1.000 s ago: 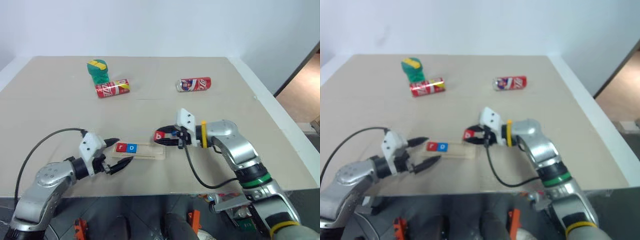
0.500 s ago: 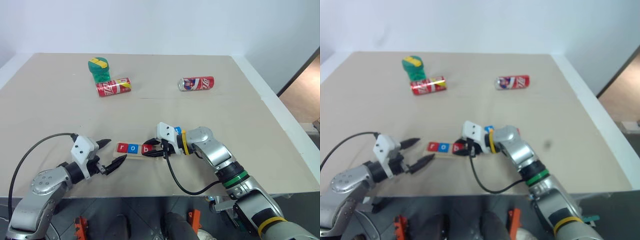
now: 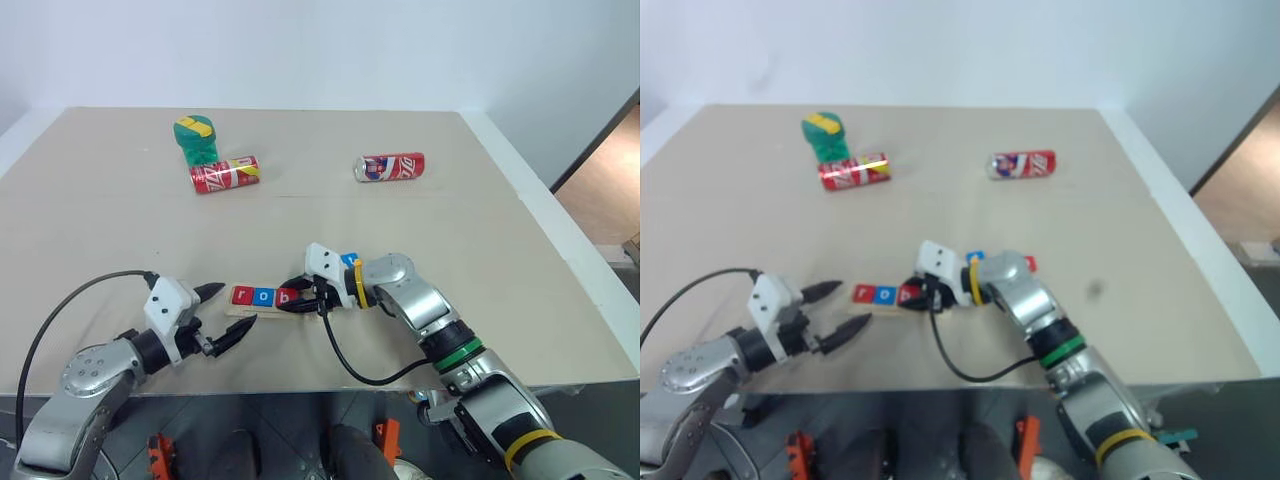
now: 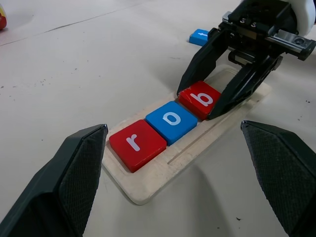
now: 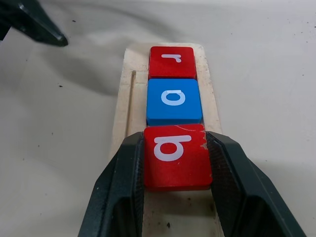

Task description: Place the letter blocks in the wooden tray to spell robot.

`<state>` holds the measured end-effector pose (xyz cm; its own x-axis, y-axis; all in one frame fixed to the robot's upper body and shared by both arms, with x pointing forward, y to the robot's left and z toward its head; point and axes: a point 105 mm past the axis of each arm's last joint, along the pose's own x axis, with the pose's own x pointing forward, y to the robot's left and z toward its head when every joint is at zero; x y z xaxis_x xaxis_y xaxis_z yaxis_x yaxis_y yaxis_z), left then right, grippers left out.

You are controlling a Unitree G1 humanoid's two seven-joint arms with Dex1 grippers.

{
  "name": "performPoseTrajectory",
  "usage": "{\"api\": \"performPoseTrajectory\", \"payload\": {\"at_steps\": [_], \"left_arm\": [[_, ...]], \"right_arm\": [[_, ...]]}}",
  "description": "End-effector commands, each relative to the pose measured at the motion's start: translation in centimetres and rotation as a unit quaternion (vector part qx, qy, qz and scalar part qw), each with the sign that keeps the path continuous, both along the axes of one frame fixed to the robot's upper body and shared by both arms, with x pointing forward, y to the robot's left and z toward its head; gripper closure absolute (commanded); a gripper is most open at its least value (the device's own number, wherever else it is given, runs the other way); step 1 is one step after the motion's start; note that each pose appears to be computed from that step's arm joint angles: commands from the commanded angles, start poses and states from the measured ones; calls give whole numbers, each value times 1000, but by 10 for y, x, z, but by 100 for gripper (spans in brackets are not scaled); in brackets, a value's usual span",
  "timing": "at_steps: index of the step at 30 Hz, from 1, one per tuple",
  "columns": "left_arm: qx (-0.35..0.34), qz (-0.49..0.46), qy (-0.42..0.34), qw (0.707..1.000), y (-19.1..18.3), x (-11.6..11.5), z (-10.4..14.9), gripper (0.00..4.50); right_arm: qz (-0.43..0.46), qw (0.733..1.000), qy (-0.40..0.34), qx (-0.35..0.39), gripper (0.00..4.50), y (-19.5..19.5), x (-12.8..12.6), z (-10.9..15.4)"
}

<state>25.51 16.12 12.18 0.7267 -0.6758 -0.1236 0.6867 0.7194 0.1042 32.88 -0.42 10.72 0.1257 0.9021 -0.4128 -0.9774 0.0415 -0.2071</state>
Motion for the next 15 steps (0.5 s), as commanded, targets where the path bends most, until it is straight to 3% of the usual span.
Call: {"api": "performPoseTrajectory", "payload": {"at_steps": [1, 2, 5, 6, 7, 10, 15], "left_arm": [[5, -11, -25, 1000, -6, -3, 10, 0], [5, -11, -25, 1000, -7, -3, 10, 0], [4, -12, -24, 1000, -8, -2, 9, 0], [3, -12, -24, 1000, -8, -2, 9, 0], [3, -12, -24, 1000, -8, -2, 9, 0], [2, -15, -25, 1000, -8, -2, 9, 0], [-5, -46, -29, 998, -15, -4, 15, 0]], "right_arm": [[-1, 1000, 4, 5, 273, 5, 1, 3], [-4, 1000, 4, 12, 273, 7, 1, 5], [-11, 1000, 5, 28, 170, 9, 2, 12], [-13, 999, 6, 29, 170, 9, 2, 13], [-13, 999, 8, 30, 114, 9, 1, 14], [-18, 999, 12, 31, 15, 7, 1, 14], [-53, 995, -1, 81, 3, 0, 9, 43]]}}
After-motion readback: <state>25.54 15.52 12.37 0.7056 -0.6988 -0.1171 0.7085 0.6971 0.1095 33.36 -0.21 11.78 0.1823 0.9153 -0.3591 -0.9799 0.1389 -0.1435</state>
